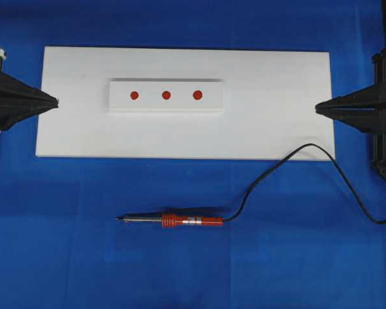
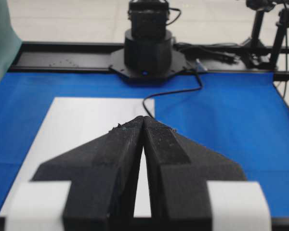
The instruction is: Touch the tip of the soldering iron to the mark.
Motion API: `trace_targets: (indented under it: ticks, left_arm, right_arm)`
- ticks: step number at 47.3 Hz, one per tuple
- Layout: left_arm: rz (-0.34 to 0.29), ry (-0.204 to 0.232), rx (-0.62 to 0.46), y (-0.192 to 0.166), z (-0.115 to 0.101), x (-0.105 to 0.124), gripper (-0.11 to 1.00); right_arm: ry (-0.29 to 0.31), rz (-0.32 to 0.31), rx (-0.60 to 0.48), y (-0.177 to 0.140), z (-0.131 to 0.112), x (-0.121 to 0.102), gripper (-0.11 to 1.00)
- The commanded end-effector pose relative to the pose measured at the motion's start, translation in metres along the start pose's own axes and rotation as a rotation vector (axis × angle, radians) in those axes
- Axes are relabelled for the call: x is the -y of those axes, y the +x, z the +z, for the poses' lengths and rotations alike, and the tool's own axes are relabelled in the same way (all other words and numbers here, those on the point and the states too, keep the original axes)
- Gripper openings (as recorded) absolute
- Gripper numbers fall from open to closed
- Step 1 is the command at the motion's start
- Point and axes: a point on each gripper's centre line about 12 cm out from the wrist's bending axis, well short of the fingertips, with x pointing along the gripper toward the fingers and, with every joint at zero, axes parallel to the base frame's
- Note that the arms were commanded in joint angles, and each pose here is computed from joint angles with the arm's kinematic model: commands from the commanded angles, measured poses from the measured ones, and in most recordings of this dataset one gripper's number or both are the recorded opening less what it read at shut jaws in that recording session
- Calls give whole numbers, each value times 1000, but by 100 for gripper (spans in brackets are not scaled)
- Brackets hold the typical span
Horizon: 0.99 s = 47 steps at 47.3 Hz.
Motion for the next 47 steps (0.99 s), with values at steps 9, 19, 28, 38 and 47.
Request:
trace_targets:
  ticks: [9, 19, 28, 38, 47]
  left_arm:
    - [-14, 0, 38, 0, 11, 3, 2]
    - [-13, 2, 37, 0, 11, 2, 2]
    - [-14, 0, 34, -1, 10, 3, 2]
    - [-14, -1, 28, -1, 9, 3, 2]
    - [-14, 0, 28, -1, 9, 3, 2]
  right_arm:
    - [5, 0, -9, 10, 10, 0, -6]
    - [8, 0, -20, 10, 11, 0, -6]
    - [11, 0, -34, 9, 9, 0, -6]
    - [33, -6, -26, 9, 12, 1, 18]
    - [49, -10, -26, 9, 12, 1, 73]
